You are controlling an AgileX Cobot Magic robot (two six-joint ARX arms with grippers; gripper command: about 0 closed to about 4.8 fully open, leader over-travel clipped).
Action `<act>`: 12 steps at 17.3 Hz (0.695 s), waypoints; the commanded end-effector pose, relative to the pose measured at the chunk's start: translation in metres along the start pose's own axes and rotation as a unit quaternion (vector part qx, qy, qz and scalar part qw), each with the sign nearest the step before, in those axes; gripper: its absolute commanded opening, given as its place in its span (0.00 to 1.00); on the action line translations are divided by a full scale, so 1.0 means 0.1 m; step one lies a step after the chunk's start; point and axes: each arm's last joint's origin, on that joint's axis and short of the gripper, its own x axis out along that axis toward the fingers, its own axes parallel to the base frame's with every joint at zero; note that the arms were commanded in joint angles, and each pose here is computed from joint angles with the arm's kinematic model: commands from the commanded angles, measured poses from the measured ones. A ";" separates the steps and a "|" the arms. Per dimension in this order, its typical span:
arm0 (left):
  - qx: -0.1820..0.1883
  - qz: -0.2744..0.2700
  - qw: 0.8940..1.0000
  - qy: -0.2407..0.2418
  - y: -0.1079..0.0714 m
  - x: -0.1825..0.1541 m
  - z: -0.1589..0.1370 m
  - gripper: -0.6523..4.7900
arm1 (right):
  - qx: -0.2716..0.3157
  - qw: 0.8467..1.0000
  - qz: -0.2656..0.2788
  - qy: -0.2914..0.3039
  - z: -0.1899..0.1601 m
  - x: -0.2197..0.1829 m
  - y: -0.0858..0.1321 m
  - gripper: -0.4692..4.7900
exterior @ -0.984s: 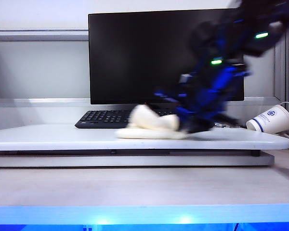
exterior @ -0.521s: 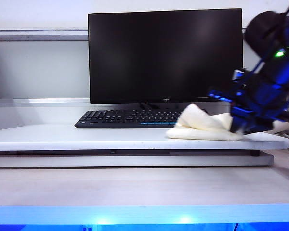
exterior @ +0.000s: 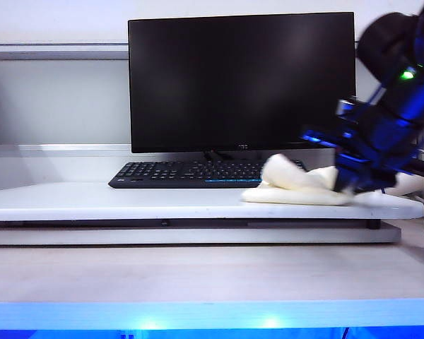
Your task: Wipe the tabletop with a clean cloth to remove dust and stains.
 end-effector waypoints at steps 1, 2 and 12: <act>0.001 -0.003 1.000 -0.005 0.00 0.00 0.01 0.11 | -0.023 0.998 0.048 -0.031 0.09 0.02 0.32 0.08; 0.001 -0.003 1.000 -0.005 0.00 0.00 0.01 0.11 | -0.029 0.998 0.055 -0.025 0.10 0.09 0.41 0.08; -0.008 -0.005 1.000 -0.005 0.00 0.00 0.01 0.11 | -0.098 0.978 0.177 0.053 -0.23 0.99 1.93 0.08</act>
